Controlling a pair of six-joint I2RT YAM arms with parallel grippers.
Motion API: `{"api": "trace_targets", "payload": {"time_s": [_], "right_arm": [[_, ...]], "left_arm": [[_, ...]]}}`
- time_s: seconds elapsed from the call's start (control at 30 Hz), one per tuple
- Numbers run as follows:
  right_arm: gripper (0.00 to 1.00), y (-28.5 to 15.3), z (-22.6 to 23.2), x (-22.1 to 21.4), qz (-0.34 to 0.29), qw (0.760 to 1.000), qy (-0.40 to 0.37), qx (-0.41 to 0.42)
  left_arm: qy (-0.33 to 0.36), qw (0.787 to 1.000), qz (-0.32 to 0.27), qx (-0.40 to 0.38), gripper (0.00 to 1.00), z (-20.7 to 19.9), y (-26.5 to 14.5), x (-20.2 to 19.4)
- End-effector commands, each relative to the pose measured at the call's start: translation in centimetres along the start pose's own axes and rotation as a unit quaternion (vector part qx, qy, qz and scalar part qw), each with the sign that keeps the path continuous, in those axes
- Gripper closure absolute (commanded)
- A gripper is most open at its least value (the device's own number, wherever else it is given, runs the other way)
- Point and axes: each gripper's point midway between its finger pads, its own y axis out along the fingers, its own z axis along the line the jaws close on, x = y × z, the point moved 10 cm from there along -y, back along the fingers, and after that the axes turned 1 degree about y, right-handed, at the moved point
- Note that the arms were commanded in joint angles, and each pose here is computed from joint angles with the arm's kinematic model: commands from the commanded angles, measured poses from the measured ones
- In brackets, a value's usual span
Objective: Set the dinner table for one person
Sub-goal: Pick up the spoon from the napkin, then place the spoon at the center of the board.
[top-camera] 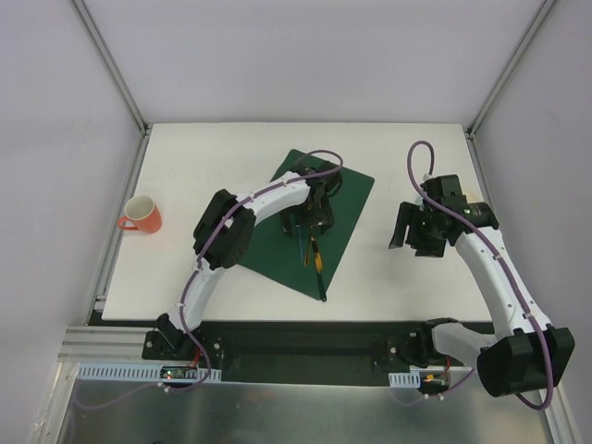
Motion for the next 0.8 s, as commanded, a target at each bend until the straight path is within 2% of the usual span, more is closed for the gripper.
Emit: {"api": "trace_targets", "payload": {"time_s": [0.0, 0.03, 0.1, 0.13, 0.27, 0.43, 0.53, 0.6, 0.63, 0.77], "right_arm": [[0.27, -0.4, -0.5, -1.6, 0.009, 1.000, 0.003, 0.000], [0.27, -0.3, -0.5, -1.8, 0.010, 1.000, 0.008, 0.001], [0.27, -0.2, -0.7, -2.3, 0.009, 1.000, 0.009, 0.004], [0.27, -0.2, -0.8, -2.4, 0.008, 1.000, 0.012, 0.003], [0.27, -0.3, -1.2, -3.1, 0.001, 1.000, 0.014, -0.010], [0.26, -0.3, -1.2, -3.1, -0.016, 1.000, 0.022, -0.004], [0.26, 0.2, -1.1, -2.9, -0.017, 0.999, 0.028, -0.001], [0.27, 0.5, -0.9, -2.6, -0.022, 0.999, 0.029, 0.004], [0.27, 0.7, -0.9, -2.5, -0.021, 0.999, 0.030, 0.004], [0.27, 1.4, -0.5, -1.8, -0.024, 0.999, 0.029, 0.013]], "left_arm": [[0.018, 0.999, -0.030, -0.001, 0.10, -1.5, 1.1, 1.0], [0.025, 0.999, -0.032, 0.000, 0.28, -1.5, 1.3, 1.1], [0.029, 0.999, -0.035, 0.000, 0.55, -1.8, 1.6, 1.3], [0.032, 0.999, -0.033, -0.001, 0.74, -1.8, 1.6, 1.3], [0.029, 0.999, -0.029, -0.010, 1.00, -1.9, 1.1, 1.4], [0.024, 0.998, -0.049, -0.018, 1.00, -0.8, -1.9, 1.3], [0.000, 0.995, -0.092, -0.039, 1.00, 1.1, -7.0, 2.3], [-0.033, 0.994, -0.098, -0.026, 1.00, 3.6, -8.0, 3.2], [-0.048, 0.992, -0.111, -0.035, 1.00, 4.8, -9.8, 3.5], [-0.097, 0.988, -0.120, -0.005, 1.00, 10.8, -10.6, 4.8]]}}
